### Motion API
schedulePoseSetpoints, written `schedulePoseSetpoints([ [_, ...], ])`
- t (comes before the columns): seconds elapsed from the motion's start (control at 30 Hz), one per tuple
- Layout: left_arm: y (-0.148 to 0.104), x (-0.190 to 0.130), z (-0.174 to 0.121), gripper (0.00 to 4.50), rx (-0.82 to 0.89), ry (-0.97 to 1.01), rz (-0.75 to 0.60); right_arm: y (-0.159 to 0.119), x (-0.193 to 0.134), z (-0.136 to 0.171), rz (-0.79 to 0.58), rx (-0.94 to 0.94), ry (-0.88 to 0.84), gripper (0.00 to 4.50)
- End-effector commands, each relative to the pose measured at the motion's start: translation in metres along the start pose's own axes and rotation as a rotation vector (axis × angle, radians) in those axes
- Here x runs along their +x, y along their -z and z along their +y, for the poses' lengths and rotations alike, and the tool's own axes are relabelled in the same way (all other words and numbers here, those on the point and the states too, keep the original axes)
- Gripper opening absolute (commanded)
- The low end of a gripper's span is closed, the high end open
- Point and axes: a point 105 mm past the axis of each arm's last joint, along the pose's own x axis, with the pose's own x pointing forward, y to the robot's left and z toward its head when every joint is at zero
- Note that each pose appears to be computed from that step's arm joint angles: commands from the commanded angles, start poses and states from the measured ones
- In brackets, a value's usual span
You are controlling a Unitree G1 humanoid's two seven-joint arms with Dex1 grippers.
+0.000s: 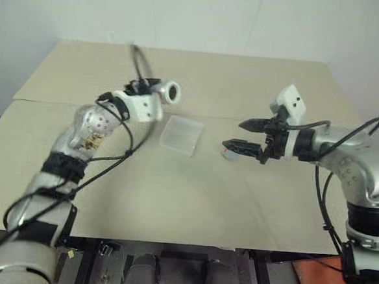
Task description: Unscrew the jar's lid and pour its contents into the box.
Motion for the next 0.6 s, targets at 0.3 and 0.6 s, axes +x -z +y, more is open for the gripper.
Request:
schedulePoseSetpoints([
  [0.3, -0.01, 0.04, 0.004, 2.05, 0.901, 0.125, -0.175, -0.026, 0.002, 0.017, -0.055, -0.051, -0.096, 4.48],
  [0.6, -0.02, 0.043, 0.007, 2.05, 0.945, 0.049, -0.208, -0.03, -0.002, 0.021, -0.101, -0.006, -0.098, 4.48],
])
